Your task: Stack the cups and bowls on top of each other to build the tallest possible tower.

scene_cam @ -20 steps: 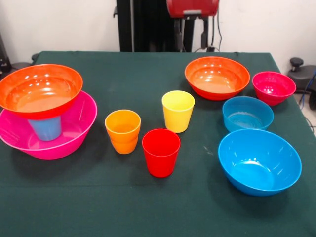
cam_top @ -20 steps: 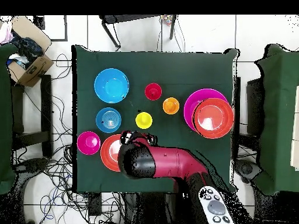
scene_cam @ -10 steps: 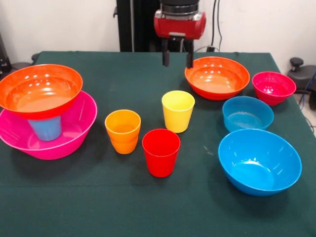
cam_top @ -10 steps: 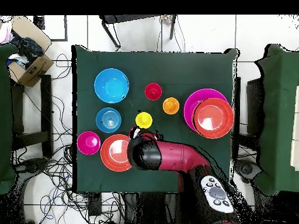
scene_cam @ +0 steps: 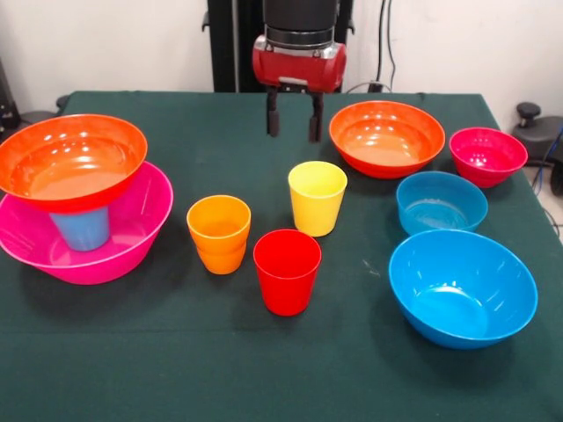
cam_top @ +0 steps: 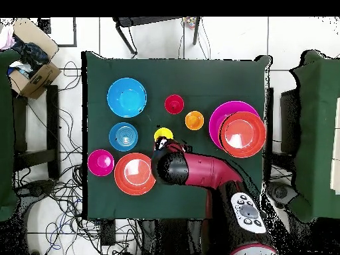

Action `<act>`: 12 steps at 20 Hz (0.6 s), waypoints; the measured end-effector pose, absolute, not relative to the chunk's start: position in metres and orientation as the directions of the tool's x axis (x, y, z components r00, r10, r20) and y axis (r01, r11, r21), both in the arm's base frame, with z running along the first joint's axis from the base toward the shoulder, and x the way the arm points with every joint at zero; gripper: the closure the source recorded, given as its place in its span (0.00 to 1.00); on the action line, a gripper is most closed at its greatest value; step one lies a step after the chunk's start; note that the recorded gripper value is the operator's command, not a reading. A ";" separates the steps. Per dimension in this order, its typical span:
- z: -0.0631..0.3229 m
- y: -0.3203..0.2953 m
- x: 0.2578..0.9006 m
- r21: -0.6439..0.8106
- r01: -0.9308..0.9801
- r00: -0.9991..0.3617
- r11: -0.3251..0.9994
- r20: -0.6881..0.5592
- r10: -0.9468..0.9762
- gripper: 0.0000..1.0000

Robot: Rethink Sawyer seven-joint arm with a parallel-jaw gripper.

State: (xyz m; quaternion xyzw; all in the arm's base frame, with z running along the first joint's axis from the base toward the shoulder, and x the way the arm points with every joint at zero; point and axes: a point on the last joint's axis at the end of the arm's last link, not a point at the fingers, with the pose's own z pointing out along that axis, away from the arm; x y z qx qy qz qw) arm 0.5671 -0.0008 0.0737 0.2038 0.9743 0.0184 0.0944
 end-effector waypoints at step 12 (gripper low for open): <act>0.085 -0.011 0.608 0.076 0.389 -0.887 0.918 -0.238 0.396 0.00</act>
